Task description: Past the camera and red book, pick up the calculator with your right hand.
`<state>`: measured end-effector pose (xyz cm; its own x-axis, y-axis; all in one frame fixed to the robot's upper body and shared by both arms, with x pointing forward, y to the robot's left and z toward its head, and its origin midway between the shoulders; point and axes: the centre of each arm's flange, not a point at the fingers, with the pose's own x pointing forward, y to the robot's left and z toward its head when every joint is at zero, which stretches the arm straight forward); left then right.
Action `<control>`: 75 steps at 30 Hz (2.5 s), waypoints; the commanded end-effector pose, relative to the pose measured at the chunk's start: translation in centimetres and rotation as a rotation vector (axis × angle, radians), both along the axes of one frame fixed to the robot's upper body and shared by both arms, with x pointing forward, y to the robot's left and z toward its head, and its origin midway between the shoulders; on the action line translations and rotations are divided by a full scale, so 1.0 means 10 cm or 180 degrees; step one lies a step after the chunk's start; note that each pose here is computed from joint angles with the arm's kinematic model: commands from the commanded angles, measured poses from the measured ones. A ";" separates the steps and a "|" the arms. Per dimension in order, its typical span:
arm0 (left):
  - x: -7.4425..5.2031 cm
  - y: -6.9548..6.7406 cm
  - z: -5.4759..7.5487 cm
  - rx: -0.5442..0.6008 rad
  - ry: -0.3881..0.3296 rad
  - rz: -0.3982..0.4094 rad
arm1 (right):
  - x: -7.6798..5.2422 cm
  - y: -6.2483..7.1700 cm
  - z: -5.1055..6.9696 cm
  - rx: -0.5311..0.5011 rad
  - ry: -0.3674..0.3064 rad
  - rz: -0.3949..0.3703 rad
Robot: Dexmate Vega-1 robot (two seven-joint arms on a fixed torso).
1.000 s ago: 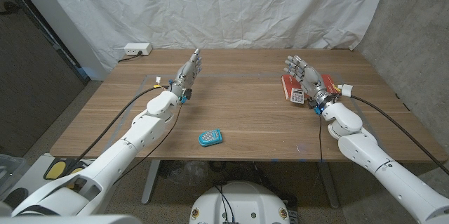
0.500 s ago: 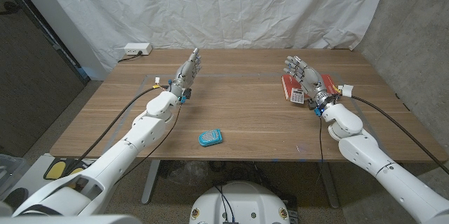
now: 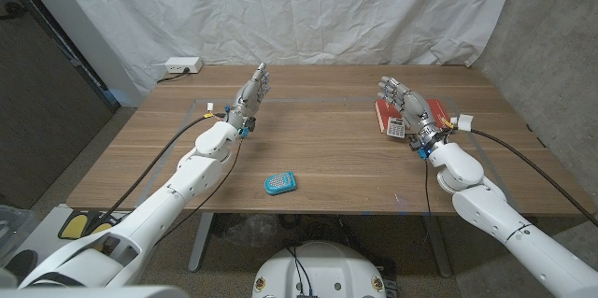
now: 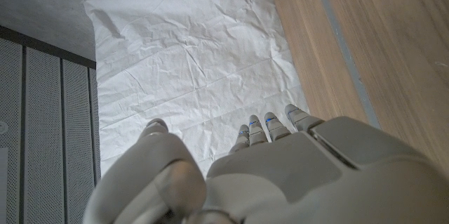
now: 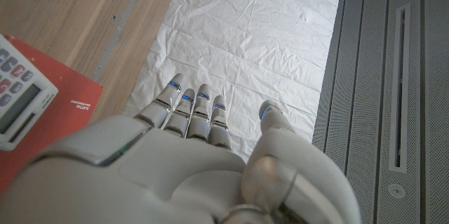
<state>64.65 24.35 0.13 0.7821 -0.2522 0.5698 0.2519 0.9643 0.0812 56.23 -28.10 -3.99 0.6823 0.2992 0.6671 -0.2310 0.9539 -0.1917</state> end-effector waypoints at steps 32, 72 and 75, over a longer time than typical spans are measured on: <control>-0.24 -0.01 0.05 0.0117 0.0025 0.0055 | -0.43 0.02 -0.21 -0.0522 -0.0346 -0.0923; -0.25 -0.01 0.06 0.0121 0.0015 0.0065 | -0.69 0.02 -0.39 -0.0867 -0.0491 -0.1650; -0.25 0.00 0.06 0.0128 0.0010 0.0070 | -0.70 0.03 -0.39 -0.0902 -0.0521 -0.1723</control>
